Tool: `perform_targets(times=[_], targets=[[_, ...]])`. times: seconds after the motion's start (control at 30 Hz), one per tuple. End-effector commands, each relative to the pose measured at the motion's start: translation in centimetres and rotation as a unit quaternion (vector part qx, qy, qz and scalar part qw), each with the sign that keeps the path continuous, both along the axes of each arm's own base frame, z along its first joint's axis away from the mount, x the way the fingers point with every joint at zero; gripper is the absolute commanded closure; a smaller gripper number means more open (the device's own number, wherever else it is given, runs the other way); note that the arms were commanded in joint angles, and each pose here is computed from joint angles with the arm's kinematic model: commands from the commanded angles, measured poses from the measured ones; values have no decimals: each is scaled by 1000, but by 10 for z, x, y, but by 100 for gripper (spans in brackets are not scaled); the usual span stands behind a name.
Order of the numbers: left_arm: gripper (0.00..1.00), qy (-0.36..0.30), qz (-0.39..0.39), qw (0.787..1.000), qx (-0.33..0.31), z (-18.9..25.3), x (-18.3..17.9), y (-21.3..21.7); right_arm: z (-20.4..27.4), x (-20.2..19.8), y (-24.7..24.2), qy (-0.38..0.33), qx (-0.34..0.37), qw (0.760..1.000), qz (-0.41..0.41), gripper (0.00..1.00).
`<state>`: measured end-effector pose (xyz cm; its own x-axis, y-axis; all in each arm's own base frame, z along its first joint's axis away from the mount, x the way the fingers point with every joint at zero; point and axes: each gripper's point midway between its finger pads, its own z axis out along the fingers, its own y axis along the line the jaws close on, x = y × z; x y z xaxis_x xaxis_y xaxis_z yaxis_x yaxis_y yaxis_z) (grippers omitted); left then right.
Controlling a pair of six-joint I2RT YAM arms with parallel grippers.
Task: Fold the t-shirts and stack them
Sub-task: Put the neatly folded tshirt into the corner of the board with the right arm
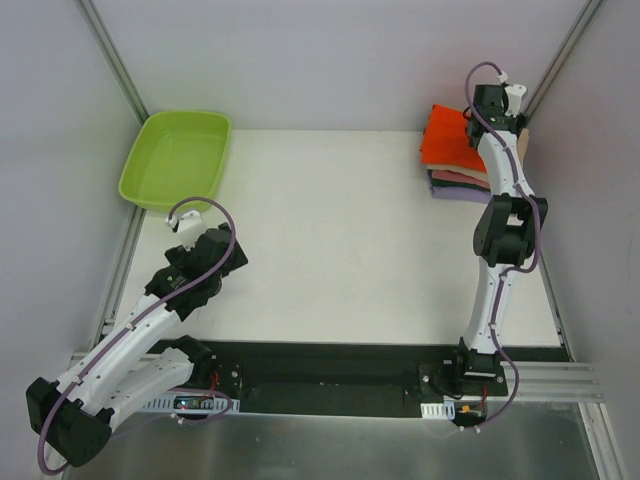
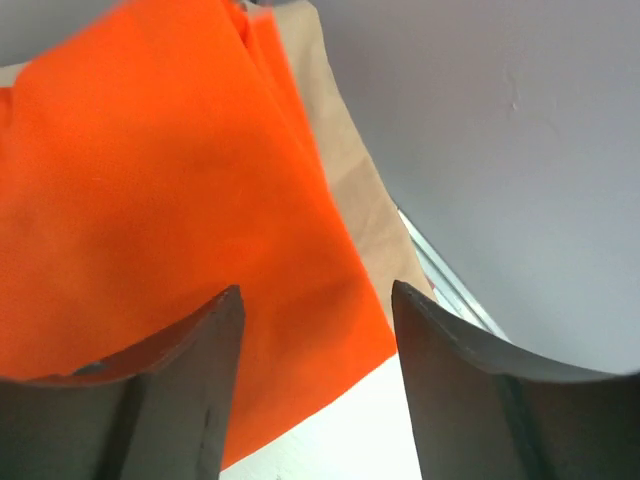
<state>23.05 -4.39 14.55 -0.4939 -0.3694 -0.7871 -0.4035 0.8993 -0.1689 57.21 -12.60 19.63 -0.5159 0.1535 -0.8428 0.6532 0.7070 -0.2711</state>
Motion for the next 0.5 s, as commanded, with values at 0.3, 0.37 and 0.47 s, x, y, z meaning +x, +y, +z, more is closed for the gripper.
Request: perform_targets(times=[0.3,0.37,0.47], targets=[[1,2,5,1000,-13,2,-6,2,95,-38,29,-62,102,987,107,4],[1,0,-5,1000,-24,5,-7,-2,105,-54,56,-78,152,973,157,4],[1,0,-12,999,-41,4,-11,-5,103,-95,96,-72,195,956,209,4]])
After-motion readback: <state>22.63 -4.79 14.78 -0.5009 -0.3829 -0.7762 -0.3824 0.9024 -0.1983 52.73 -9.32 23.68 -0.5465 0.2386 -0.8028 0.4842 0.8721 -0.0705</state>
